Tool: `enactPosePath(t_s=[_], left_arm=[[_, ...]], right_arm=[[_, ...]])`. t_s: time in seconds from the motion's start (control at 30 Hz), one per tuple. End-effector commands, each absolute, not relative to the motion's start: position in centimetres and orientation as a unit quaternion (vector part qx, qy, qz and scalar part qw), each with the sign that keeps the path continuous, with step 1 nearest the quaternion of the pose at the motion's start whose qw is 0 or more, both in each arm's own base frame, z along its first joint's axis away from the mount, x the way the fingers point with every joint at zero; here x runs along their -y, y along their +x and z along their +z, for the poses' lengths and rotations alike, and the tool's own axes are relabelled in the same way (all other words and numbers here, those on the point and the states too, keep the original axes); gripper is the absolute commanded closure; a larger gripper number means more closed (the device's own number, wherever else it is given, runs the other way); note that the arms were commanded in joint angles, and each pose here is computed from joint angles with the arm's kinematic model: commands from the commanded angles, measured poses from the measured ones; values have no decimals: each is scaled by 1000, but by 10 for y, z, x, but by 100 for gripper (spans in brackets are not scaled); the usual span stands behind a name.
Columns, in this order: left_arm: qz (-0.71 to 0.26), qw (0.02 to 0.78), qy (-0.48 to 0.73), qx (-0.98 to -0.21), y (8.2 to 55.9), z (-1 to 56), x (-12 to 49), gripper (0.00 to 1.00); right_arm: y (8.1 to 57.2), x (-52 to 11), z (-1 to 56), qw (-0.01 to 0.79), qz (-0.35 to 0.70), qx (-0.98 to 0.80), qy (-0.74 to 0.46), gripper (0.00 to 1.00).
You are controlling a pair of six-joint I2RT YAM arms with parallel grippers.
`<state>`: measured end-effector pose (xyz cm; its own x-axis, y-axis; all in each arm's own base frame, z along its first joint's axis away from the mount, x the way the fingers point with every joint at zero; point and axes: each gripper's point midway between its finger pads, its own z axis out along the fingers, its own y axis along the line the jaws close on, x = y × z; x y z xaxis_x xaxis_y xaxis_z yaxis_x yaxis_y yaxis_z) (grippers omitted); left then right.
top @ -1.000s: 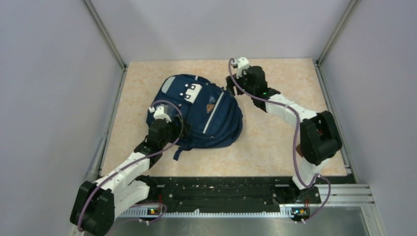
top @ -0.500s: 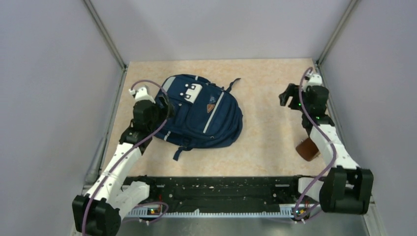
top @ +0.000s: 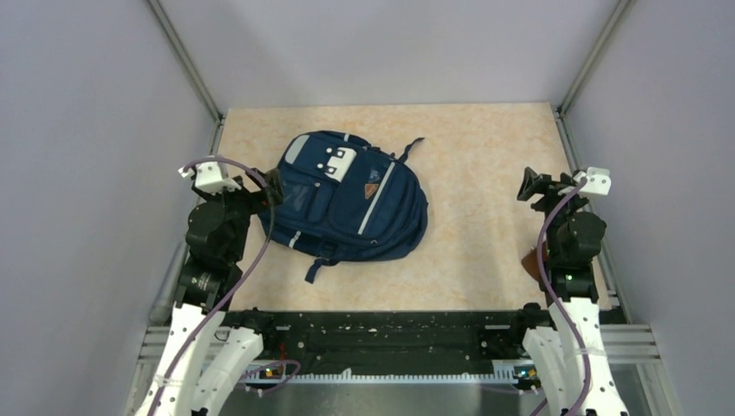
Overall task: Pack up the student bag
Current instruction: Reset both arms
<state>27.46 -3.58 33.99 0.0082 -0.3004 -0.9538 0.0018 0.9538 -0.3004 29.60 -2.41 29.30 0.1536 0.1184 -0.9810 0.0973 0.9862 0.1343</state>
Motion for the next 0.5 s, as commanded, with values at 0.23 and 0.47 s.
enactPosePath(t_s=[0.23,0.47], left_arm=[[-89,691,-85,-713,273,329,35,5],[-102,643,9,-759,263,311,58,2]], right_arm=[[297,28,302,767,-6,-636,84,23],[296,22,302,767,7,-637,76,23]])
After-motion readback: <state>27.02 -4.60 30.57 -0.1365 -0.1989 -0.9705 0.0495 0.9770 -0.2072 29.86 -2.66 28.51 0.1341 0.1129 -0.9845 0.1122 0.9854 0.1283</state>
